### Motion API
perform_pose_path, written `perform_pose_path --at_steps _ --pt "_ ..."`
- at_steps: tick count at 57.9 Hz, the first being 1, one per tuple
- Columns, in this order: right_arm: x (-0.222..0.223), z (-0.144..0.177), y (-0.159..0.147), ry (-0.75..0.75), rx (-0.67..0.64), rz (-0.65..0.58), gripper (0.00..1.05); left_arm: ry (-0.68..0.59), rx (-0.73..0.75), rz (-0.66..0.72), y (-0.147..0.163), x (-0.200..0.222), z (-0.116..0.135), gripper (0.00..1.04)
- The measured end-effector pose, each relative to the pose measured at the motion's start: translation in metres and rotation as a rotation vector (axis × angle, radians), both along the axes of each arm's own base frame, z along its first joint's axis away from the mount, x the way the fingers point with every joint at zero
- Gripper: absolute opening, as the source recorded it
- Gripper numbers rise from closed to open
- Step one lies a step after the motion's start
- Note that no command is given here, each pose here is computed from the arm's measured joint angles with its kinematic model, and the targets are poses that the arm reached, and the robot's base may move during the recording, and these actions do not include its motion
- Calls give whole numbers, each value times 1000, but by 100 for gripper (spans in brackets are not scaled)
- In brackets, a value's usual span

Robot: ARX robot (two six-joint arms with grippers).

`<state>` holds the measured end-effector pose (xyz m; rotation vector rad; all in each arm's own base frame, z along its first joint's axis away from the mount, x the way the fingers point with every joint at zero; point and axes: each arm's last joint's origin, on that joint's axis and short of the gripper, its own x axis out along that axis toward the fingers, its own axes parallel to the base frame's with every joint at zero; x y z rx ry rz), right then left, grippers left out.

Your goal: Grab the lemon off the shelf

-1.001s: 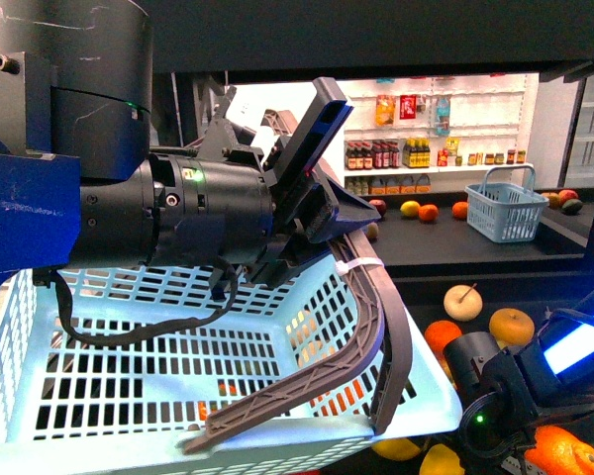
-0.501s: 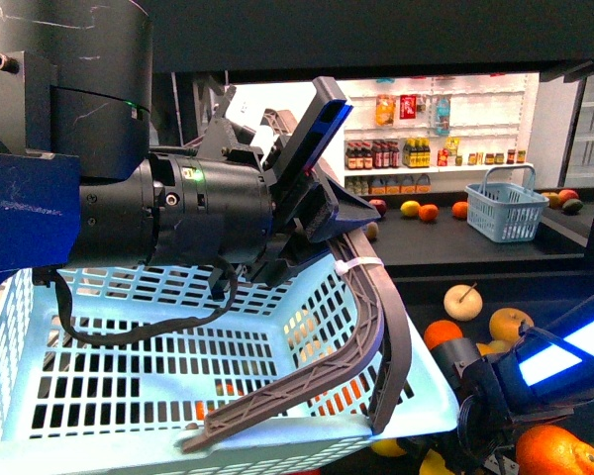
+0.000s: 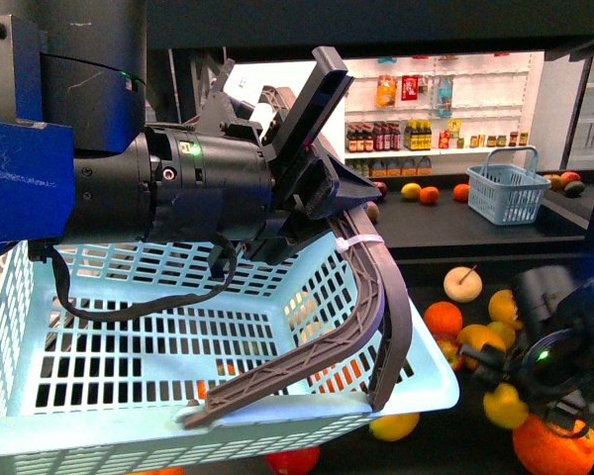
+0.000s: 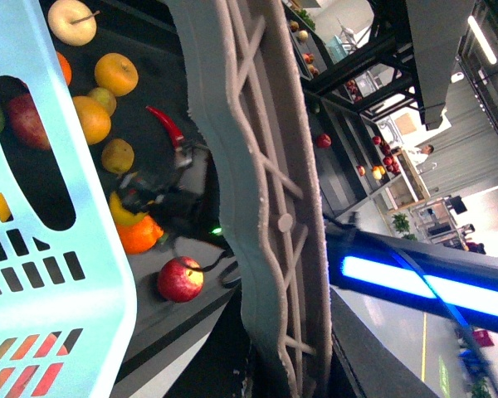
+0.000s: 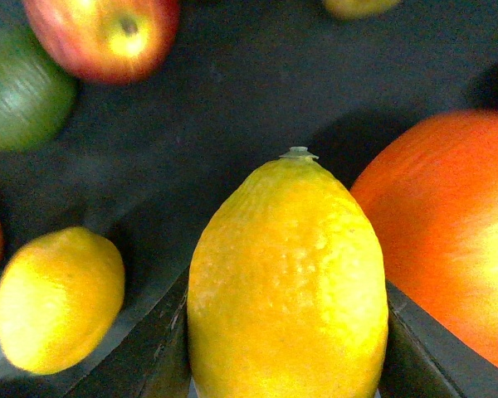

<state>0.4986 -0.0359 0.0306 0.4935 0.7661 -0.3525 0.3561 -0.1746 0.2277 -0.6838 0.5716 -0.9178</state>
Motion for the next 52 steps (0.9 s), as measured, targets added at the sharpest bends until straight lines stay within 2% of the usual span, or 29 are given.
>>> perform_pose_path --at_steps 5,12,16,24,30,52 --pt "-12 43 -9 -77 40 32 49 0 0 0 0 0 0 11" --pt "-31 96 -2 -163 118 119 49 0 0 -1 0 0 0 11" --pt "-43 126 10 -213 167 177 49 0 0 -3 0 0 0 11" --pt "-76 185 56 -302 275 336 49 0 0 0 0 0 0 11" --pt "-91 190 77 -294 305 392 49 0 0 0 0 0 0 11" --pt "-110 157 123 -196 330 474 49 0 0 0 0 0 0 11"
